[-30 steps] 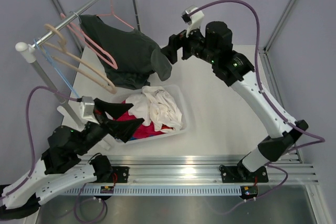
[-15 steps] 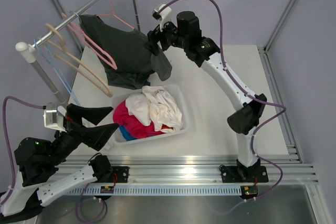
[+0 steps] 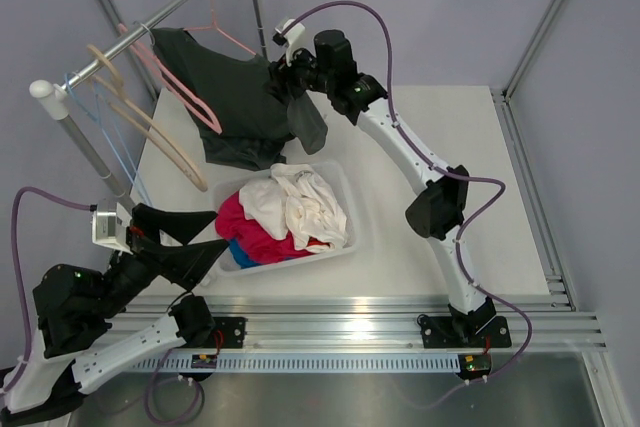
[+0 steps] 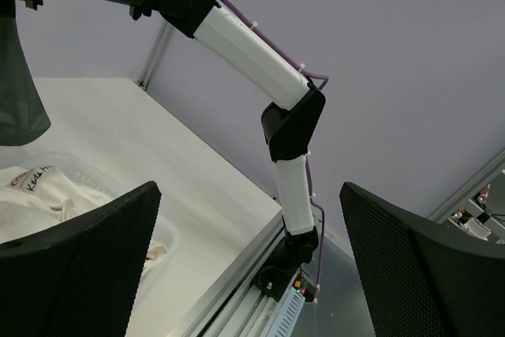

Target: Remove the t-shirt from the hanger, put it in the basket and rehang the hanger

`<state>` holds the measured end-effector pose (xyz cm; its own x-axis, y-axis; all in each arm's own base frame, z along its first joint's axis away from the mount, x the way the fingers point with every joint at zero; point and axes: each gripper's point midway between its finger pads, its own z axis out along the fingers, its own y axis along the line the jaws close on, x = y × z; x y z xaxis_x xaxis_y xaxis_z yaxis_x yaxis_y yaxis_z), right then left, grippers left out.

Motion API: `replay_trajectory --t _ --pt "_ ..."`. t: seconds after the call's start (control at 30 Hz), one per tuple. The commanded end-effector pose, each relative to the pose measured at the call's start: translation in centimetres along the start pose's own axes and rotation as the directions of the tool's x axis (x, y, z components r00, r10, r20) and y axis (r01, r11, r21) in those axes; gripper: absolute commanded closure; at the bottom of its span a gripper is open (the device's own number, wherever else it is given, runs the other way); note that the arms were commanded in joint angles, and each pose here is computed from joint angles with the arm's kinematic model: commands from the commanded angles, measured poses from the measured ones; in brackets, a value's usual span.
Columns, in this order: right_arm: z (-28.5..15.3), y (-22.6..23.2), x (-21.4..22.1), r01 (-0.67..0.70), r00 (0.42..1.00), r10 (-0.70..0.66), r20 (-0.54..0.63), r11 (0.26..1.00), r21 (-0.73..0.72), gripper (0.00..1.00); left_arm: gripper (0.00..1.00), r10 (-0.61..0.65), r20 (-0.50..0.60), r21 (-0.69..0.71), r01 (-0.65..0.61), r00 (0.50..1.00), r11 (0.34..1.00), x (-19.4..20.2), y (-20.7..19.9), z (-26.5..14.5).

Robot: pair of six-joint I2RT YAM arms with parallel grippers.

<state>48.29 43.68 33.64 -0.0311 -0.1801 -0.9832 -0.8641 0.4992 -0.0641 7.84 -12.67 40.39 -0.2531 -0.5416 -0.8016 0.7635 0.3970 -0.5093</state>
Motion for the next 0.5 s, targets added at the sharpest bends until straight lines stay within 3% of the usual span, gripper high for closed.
replay_trajectory --t 0.0,0.23,0.47 --pt "0.5 -0.3 -1.7 0.052 0.996 -0.050 0.075 0.998 -0.019 0.39 0.01 0.002 0.009 -0.017 -0.002 1.000 1.000 0.2 0.5 -0.3" --pt "1.6 -0.5 -0.6 0.035 0.996 -0.033 0.081 0.999 -0.021 0.70 0.01 0.001 0.008 -0.013 -0.001 1.000 1.000 0.1 0.5 -0.5" --pt "0.5 -0.9 -3.1 0.048 0.989 -0.051 0.142 0.999 0.021 0.90 0.01 0.013 0.005 -0.052 -0.012 1.000 0.999 0.7 1.5 -0.4"
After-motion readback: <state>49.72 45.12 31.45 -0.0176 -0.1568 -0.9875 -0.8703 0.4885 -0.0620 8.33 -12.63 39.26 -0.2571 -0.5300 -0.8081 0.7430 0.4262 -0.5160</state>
